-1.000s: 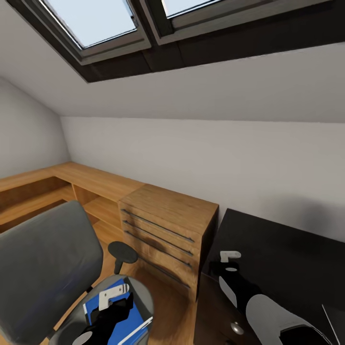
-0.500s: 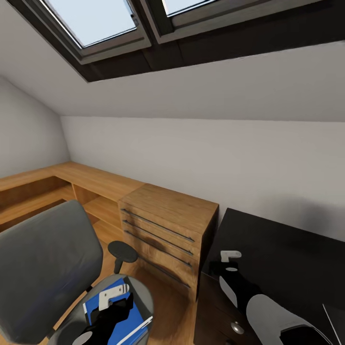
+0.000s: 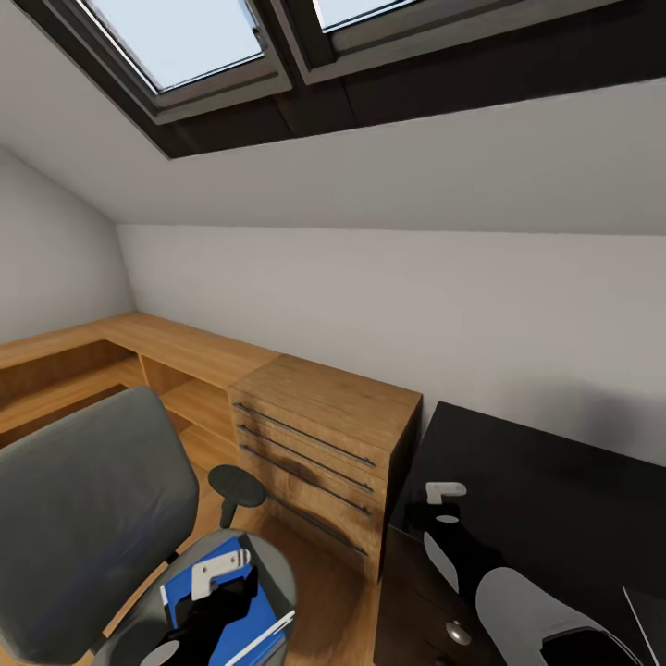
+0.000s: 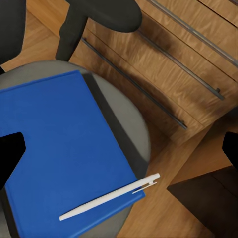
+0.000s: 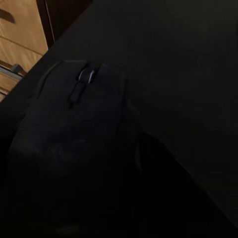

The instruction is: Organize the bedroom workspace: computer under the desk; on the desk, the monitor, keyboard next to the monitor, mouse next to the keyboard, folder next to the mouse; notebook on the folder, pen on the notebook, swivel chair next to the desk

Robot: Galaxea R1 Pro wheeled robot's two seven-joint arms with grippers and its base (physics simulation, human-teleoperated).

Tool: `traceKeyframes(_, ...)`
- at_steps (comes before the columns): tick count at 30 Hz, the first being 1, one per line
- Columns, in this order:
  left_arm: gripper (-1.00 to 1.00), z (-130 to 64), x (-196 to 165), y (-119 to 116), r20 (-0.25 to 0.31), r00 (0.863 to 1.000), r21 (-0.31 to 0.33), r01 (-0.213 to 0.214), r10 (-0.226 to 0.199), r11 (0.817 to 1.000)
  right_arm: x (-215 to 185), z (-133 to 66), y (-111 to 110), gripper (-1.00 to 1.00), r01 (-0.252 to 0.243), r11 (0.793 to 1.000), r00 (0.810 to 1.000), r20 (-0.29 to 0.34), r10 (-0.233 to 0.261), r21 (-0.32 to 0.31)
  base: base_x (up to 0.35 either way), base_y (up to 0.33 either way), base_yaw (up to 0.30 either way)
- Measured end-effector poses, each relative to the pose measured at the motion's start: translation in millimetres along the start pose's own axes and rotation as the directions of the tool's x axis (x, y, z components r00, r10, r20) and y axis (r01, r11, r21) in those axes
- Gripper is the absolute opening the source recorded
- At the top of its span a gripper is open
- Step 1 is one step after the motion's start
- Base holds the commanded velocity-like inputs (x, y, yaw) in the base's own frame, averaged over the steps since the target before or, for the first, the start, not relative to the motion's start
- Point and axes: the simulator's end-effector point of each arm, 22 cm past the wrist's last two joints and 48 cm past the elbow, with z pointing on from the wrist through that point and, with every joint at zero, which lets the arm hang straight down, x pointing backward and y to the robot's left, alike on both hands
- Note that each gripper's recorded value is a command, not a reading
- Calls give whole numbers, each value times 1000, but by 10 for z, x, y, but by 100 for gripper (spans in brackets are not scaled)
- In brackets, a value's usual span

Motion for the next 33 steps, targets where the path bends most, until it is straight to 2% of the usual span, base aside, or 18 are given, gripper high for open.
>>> traceKeyframes(3, 100, -1, 6, -7, -1, 1000, 1, -1, 1, 1000, -3, 0, -3, -100, 0, 1000, 1000, 1, 0, 1, 0, 0, 0)
traceKeyframes(10, 100, -9, -3, -8, -1, 1000, 1, -4, 4, 1000, -140, -9, -28, -100, -19, 1000, 998, 55, 19, 2, 0, 0, 0)
traceKeyframes(15, 100, -56, -63, -18, -1, 1000, 0, -5, 5, 1000, -400, -71, -81, -100, -31, 1000, 995, 96, 31, 3, 0, 0, 0)
traceKeyframes(18, 100, -85, -99, -24, -1, 1000, -1, -6, 6, 1000, -654, -117, -196, -100, -77, 997, 988, 134, 76, 7, 0, 0, 0)
traceKeyframes(22, 100, -122, -146, -33, 0, 1000, -2, -7, 7, 1000, -1023, -231, -419, -100, -186, 982, 971, 152, 186, -11, 0, 0, 0)
traceKeyframes(24, 100, -142, -173, -38, 1, 1000, -2, -8, 8, 1000, -1080, -385, -566, -100, -235, 971, 959, 155, 238, -39, 0, 0, 0)
traceKeyframes(25, 100, -152, -185, -39, 2, 1000, -3, -9, 9, 1000, -1140, -586, -618, -100, -256, 964, 947, 181, 266, -74, 0, 0, 0)
traceKeyframes(29, 100, -189, -230, -48, 2, 1000, -3, -9, 9, 1000, -1250, -1082, -615, -100, -297, 943, 920, 221, 324, -147, 0, 0, 0)
traceKeyframes(30, 100, -199, -240, -51, 2, 1000, -3, -9, 9, 1000, -1296, -1280, -625, -100, -324, 929, 901, 242, 360, -176, 0, 0, 0)
traceKeyframes(31, 100, -207, -251, -53, 2, 1000, -3, -9, 9, 1000, -1333, -1386, -617, -100, -338, 921, 890, 251, 380, -196, 0, 0, 0)
traceKeyframes(32, 100, -217, -261, -55, 2, 1000, -3, -9, 9, 1000, -1416, -1572, -653, -100, -404, 881, 850, 255, 461, -248, 0, 0, 0)
traceKeyframes(33, 100, -226, -273, -58, 2, 1000, -3, -9, 9, 1000, -1432, -1600, -664, -100, -420, 871, 841, 251, 479, -257, 0, 0, 0)
